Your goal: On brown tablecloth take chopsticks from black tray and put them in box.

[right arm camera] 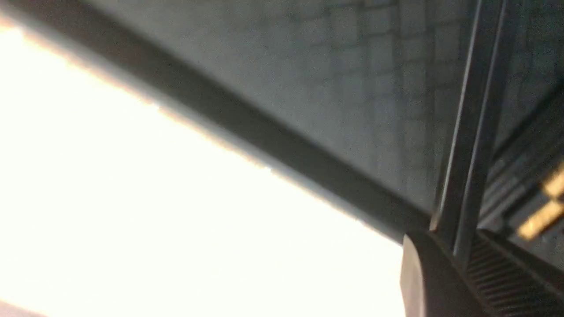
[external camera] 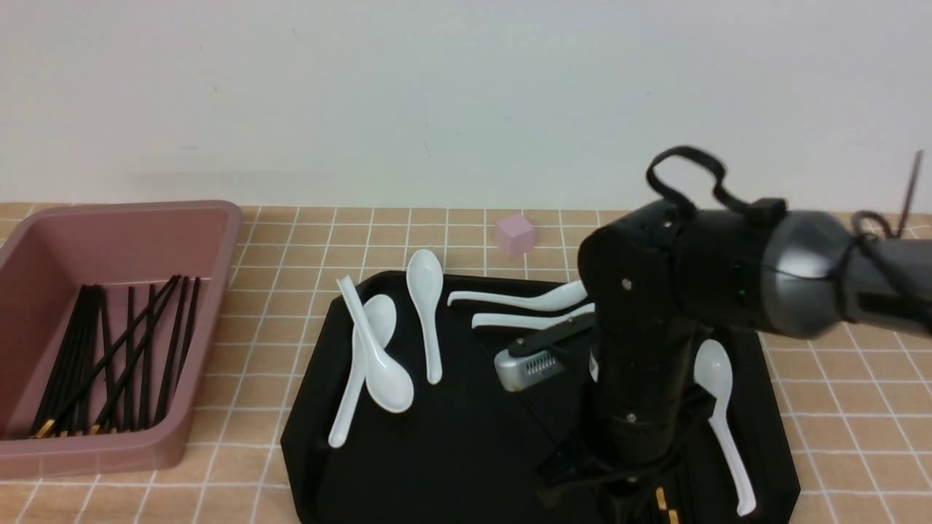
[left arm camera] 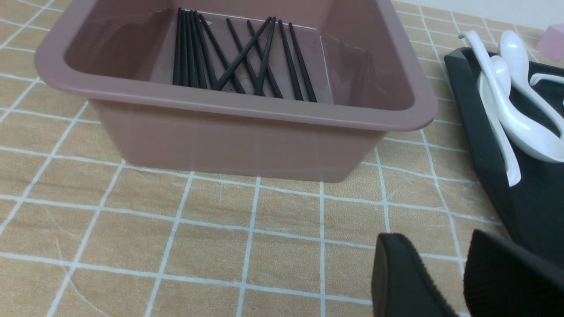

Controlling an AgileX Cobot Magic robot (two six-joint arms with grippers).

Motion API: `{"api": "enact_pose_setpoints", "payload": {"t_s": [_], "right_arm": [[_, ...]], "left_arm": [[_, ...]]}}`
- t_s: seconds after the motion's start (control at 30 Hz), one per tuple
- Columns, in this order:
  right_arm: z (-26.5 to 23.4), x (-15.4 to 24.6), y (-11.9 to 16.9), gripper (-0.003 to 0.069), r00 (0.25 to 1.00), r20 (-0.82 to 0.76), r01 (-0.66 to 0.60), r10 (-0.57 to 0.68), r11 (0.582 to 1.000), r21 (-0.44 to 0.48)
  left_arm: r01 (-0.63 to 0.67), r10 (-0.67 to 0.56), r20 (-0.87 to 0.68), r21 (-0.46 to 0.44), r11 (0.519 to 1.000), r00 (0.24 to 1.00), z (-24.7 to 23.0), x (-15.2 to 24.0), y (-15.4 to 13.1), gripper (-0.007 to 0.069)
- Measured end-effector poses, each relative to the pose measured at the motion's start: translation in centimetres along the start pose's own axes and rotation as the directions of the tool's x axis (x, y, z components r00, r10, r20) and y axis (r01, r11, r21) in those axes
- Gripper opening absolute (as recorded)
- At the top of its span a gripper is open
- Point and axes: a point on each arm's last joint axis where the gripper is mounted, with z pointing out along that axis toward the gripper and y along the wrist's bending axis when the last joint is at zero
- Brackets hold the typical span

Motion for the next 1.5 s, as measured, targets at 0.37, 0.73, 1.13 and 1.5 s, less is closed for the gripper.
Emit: {"api": "enact_pose_setpoints", "payload": {"t_s": [0.37, 0.73, 1.13, 1.5], "right_arm": [[-9.6, -0.8, 4.1, 0.0116, 0.943, 0.312, 0.141, -0.117, 0.988, -0.058], [-13.1, -9.1, 12.8, 0.0116, 0.835, 0.522, 0.315, -0.177, 0.930, -0.189], [-6.0, -16.5, 19.2, 0.0116, 0.741, 0.639, 0.287, 0.207, 0.762, -0.580], [1.4, -19.8, 19.7, 0.0118, 0.706, 0.582, 0.212, 0.403, 0.664, -0.717]], "left_arm": [[0.000, 0.000, 0.000, 0.000, 1.000, 1.000, 0.0, 0.0, 0.0, 0.0238], [0.000, 0.000, 0.000, 0.000, 1.000, 1.000, 0.0, 0.0, 0.0, 0.0238], [0.000, 0.000, 0.000, 0.000, 1.000, 1.000, 0.0, 0.0, 0.0, 0.0238], [0.000, 0.000, 0.000, 0.000, 1.000, 1.000, 0.0, 0.0, 0.0, 0.0238]]}}
